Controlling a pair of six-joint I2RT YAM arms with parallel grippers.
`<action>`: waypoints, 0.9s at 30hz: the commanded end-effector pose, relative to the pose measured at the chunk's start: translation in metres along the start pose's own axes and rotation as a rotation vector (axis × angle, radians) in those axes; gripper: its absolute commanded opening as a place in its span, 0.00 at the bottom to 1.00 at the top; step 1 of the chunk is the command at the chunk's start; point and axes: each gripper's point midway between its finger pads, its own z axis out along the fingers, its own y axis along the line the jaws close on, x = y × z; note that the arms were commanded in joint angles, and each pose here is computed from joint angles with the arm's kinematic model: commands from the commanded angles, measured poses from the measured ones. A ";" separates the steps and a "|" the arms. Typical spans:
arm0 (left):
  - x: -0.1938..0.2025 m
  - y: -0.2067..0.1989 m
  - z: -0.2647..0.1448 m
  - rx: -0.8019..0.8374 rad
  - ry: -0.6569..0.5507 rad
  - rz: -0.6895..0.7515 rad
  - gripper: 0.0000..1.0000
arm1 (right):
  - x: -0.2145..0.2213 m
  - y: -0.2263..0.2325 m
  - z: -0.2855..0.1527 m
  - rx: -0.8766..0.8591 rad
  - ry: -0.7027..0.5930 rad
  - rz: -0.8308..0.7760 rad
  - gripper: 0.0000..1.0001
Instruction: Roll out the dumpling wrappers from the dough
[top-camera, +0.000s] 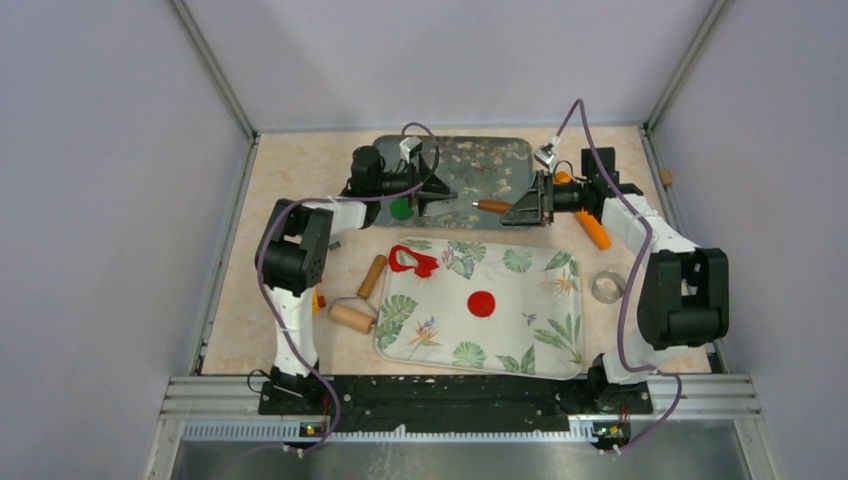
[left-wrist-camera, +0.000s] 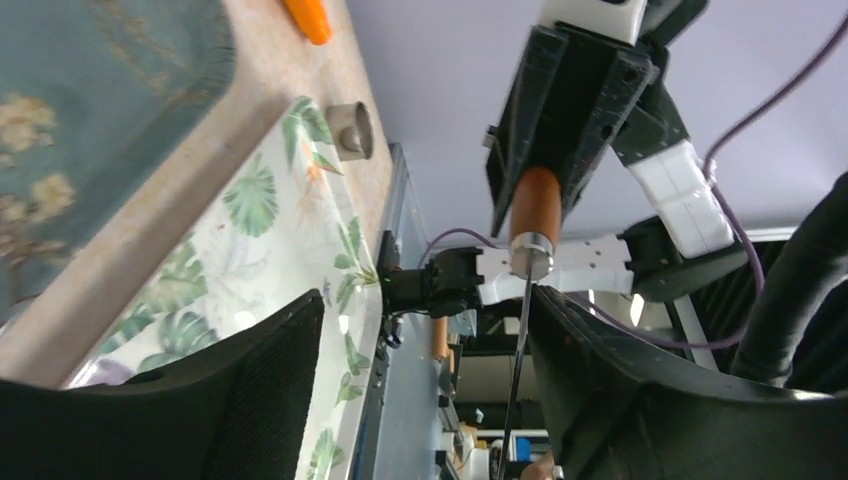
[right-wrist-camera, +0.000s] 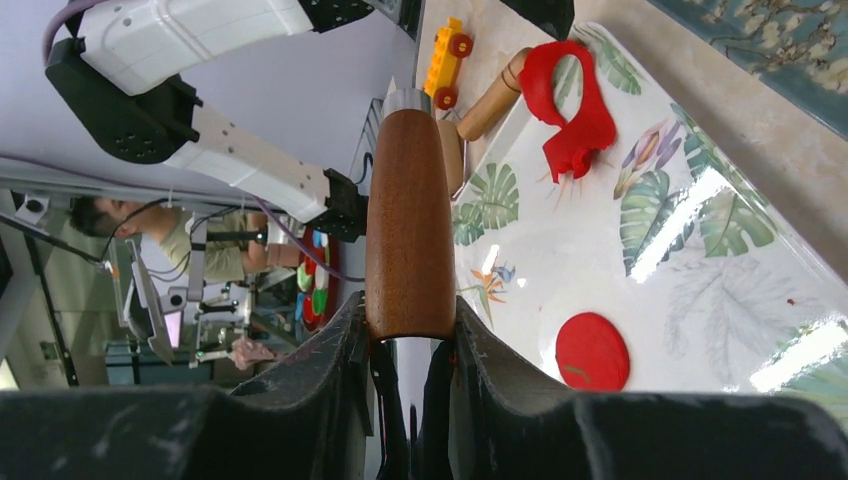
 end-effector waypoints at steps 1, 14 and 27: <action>-0.020 0.010 -0.036 -0.153 -0.079 0.204 0.78 | 0.003 0.022 -0.010 -0.036 0.013 -0.089 0.00; 0.024 -0.052 -0.027 -0.449 0.242 1.439 0.81 | 0.044 -0.003 -0.018 0.116 0.066 -0.077 0.00; 0.091 -0.019 0.071 -0.221 0.569 1.695 0.78 | 0.059 0.017 -0.019 0.066 0.060 -0.093 0.00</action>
